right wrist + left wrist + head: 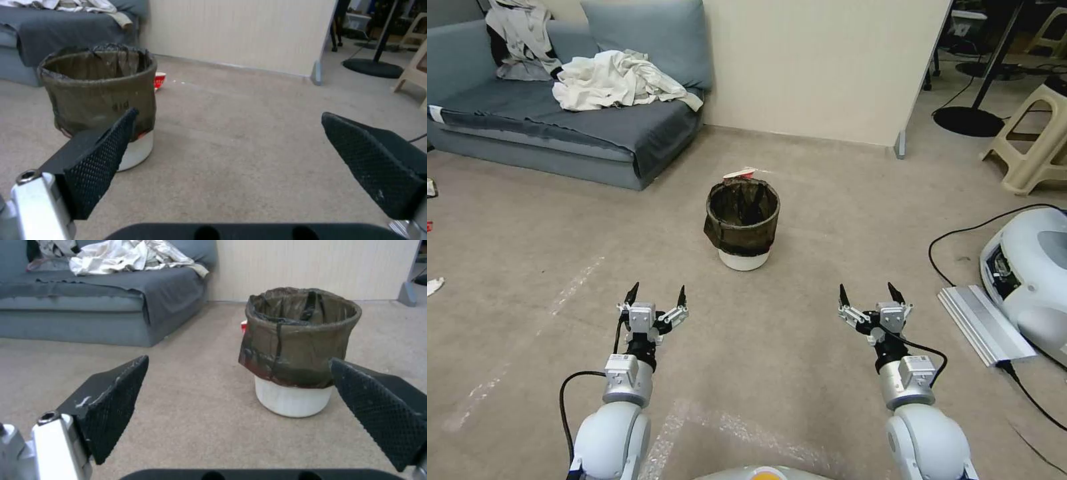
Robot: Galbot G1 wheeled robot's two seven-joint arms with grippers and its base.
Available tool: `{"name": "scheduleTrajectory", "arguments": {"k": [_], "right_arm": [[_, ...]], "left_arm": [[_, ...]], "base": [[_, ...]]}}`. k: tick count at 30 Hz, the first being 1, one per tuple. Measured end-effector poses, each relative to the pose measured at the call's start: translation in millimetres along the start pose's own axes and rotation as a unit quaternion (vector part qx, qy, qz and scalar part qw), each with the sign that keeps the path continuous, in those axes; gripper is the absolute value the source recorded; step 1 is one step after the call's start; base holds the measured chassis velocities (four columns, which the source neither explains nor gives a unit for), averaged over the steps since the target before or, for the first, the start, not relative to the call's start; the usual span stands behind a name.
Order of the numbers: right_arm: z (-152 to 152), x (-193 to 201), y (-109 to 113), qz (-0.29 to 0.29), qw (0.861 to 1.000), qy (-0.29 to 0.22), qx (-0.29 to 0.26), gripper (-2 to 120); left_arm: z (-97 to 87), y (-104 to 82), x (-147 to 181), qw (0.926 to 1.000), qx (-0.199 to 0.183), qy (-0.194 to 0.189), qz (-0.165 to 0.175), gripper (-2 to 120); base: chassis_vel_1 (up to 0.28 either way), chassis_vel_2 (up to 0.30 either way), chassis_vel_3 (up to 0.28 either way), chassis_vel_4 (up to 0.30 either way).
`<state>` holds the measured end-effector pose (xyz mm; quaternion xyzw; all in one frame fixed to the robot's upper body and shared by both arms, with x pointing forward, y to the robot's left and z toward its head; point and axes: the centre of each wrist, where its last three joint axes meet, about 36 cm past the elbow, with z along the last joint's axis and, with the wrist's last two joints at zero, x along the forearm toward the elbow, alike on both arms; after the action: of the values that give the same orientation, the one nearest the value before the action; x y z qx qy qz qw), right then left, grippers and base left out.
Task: Pick up the trash can from the floor.
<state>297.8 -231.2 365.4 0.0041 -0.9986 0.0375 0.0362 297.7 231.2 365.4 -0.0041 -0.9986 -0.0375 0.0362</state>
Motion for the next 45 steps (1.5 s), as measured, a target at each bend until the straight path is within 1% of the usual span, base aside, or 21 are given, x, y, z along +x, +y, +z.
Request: {"name": "scheduleTrajectory", "arguments": {"k": [23,24,26,27,30,31,32,34,35,36,37,38,40,45], "right_arm": [[0.0,0.0,0.0,0.0,1.0,0.0,0.0,100],[-0.1,0.2,-0.2,0.0,1.0,0.001,0.0,100],[-7.1,2.4,-3.0,0.005,1.0,0.003,-0.005,100],[-7.1,2.4,-3.0,0.005,1.0,0.003,-0.005,100],[-38.4,12.3,-15.5,0.025,0.999,0.007,-0.021,100],[-38.4,12.3,-15.5,0.025,0.999,0.007,-0.021,100],[-46.6,15.5,-18.4,0.03,0.999,0.009,-0.025,100],[-73.5,26.2,-26.7,0.041,0.998,0.013,-0.037,100],[-81.2,29.5,-28.7,0.043,0.998,0.014,-0.041,100],[-81.2,29.5,-28.7,0.043,0.998,0.014,-0.041,100],[-95.1,35.9,-32.2,0.048,0.998,0.016,-0.046,100],[-103.9,40.1,-34.1,0.05,0.997,0.017,-0.05,100],[-127.0,52.0,-38.2,0.054,0.997,0.02,-0.057,100],[-134.9,56.3,-39.2,0.054,0.996,0.023,-0.06,100]], "left_arm": [[0.1,0.1,0.1,1.0,0.0,0.0,0.0,100],[-4.6,0.7,1.6,1.0,0.003,0.001,-0.001,100],[-25.0,4.7,8.2,0.9998,0.017,0.003,-0.005,100],[-25.0,4.7,8.2,0.9998,0.017,0.003,-0.005,100],[-60.0,10.5,22.2,0.9991,0.041,0.008,-0.005,100],[-60.0,10.5,22.2,0.9991,0.041,0.008,-0.005,100],[-68.4,11.6,25.9,0.9989,0.046,0.009,-0.004,100],[-93.5,15.1,37.6,0.998,0.062,0.013,-0.001,100],[-101.8,16.0,41.8,0.9977,0.067,0.014,0.001,100],[-101.8,16.0,41.8,0.9977,0.067,0.014,0.001,100],[-113.7,17.3,48.1,0.9973,0.072,0.013,0.004,100],[-117.7,18.4,51.1,0.9975,0.07,0.008,0.002,100],[-117.9,19.9,54.1,0.9981,0.062,0.0,-0.004,100],[-114.4,20.6,53.5,0.9983,0.058,-0.006,-0.006,100]], "base": [[0.0,0.0,0.0,0.0],[0.0,0.0,0.0,0.0],[0.0,0.0,0.0,0.0],[0.0,0.0,0.0,0.0],[0.0,0.0,0.0,0.0],[0.0,0.0,0.0,0.0],[0.0,0.0,0.0,0.0],[0.0,0.0,0.0,0.0],[0.0,0.0,0.0,0.0],[0.0,0.0,0.0,0.0],[0.0,0.0,0.0,0.0],[0.0,0.0,0.0,0.0],[0.0,0.0,0.0,0.0],[0.0,0.0,0.0,0.0]]}}
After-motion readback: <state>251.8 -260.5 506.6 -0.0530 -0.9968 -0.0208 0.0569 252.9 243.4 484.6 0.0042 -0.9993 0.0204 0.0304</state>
